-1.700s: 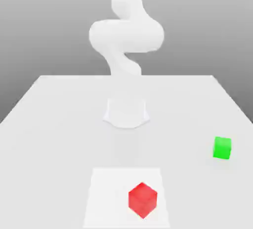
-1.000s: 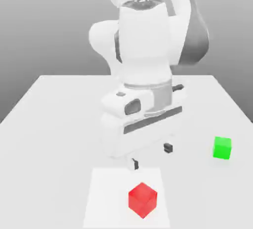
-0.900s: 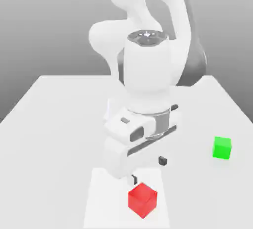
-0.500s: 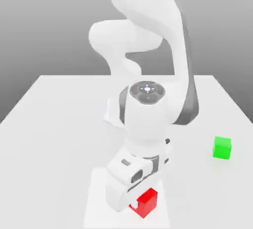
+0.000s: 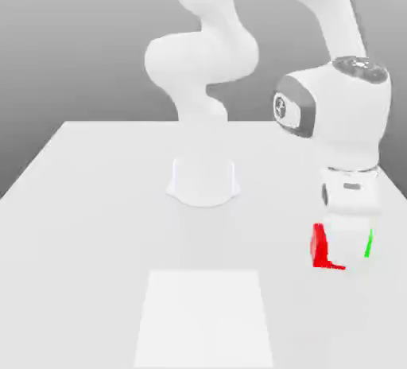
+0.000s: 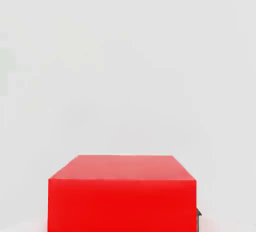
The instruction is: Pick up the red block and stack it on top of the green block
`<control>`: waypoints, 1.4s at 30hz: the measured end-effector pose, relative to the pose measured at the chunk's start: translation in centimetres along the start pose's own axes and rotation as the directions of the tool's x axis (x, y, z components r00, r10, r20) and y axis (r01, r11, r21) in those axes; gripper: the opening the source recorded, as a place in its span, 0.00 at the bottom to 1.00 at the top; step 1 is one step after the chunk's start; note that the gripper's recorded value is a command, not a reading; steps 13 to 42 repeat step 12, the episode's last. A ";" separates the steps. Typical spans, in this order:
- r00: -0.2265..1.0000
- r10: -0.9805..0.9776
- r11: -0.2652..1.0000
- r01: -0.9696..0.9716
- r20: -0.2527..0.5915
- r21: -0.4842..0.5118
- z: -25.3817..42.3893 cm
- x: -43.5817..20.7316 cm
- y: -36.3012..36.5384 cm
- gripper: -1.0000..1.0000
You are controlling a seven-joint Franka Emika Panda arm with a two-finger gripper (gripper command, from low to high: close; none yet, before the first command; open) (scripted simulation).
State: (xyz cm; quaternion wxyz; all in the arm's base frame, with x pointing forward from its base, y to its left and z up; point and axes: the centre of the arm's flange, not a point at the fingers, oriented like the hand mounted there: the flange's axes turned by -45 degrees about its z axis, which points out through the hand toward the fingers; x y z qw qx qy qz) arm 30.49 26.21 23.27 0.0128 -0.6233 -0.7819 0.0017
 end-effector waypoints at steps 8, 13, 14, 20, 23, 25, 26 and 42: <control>0.874 -0.485 0.874 0.485 0.026 -0.006 3.7 6.9 -7.4 0.00; 0.874 -0.486 0.874 0.486 0.026 -0.006 5.2 6.7 -7.4 1.00; 0.874 -0.486 0.874 0.486 0.026 -0.006 5.2 6.7 -7.4 1.00; 0.874 -0.486 0.874 0.486 0.026 -0.006 5.2 6.7 -7.4 1.00; 0.874 -0.486 0.874 0.486 0.026 -0.006 5.2 6.7 -7.4 1.00; 0.874 -0.486 0.874 0.486 0.026 -0.006 5.2 6.7 -7.4 1.00; 0.874 -0.486 0.874 0.486 0.026 -0.006 5.2 6.7 -7.4 1.00; 0.874 -0.486 0.874 0.486 0.026 -0.006 5.2 6.7 -7.4 1.00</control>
